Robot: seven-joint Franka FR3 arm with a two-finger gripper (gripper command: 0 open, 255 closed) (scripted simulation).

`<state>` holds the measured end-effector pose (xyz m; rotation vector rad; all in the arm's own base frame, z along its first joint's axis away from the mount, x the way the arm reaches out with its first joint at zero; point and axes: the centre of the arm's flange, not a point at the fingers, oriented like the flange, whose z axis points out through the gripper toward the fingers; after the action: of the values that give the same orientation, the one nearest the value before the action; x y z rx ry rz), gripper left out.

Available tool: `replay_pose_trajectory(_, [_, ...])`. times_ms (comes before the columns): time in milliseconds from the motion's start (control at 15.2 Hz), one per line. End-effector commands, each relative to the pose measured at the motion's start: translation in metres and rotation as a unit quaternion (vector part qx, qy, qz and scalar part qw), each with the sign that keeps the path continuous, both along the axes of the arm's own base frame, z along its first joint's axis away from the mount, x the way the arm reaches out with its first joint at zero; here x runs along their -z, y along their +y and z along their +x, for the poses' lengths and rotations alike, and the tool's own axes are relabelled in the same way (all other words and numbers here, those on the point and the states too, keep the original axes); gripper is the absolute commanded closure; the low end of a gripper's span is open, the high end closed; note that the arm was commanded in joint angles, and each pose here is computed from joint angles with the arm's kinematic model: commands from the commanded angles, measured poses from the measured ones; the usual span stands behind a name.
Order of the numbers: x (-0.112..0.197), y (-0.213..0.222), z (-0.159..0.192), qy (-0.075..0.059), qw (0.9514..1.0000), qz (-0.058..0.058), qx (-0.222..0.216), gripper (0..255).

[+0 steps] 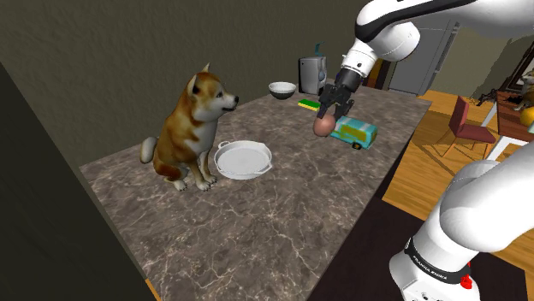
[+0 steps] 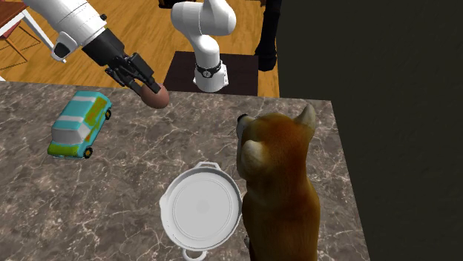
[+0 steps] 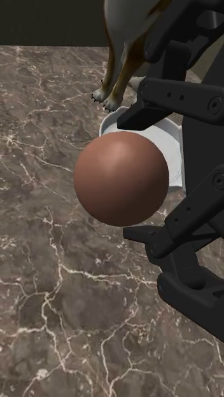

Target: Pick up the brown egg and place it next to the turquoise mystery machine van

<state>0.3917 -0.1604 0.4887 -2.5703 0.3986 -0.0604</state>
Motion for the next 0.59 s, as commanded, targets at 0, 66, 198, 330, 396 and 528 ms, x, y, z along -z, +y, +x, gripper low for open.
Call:
replay_pose_trajectory(0, [-0.002,-0.026,-0.012,0.000,1.0000,0.000,-0.001,255])
replay_pose_trajectory(66, [-0.002,-0.038,-0.017,0.000,1.0000,0.000,-0.001,255])
replay_pose_trajectory(198, [-0.002,-0.061,-0.029,0.000,1.0000,0.000,-0.001,255])
replay_pose_trajectory(330, [-0.002,-0.085,-0.040,0.000,1.0000,0.000,-0.001,255])
replay_pose_trajectory(396, [-0.002,-0.097,-0.045,0.000,1.0000,0.000,-0.001,255])
replay_pose_trajectory(528, [-0.002,-0.121,-0.057,0.000,1.0000,0.000,-0.001,255])
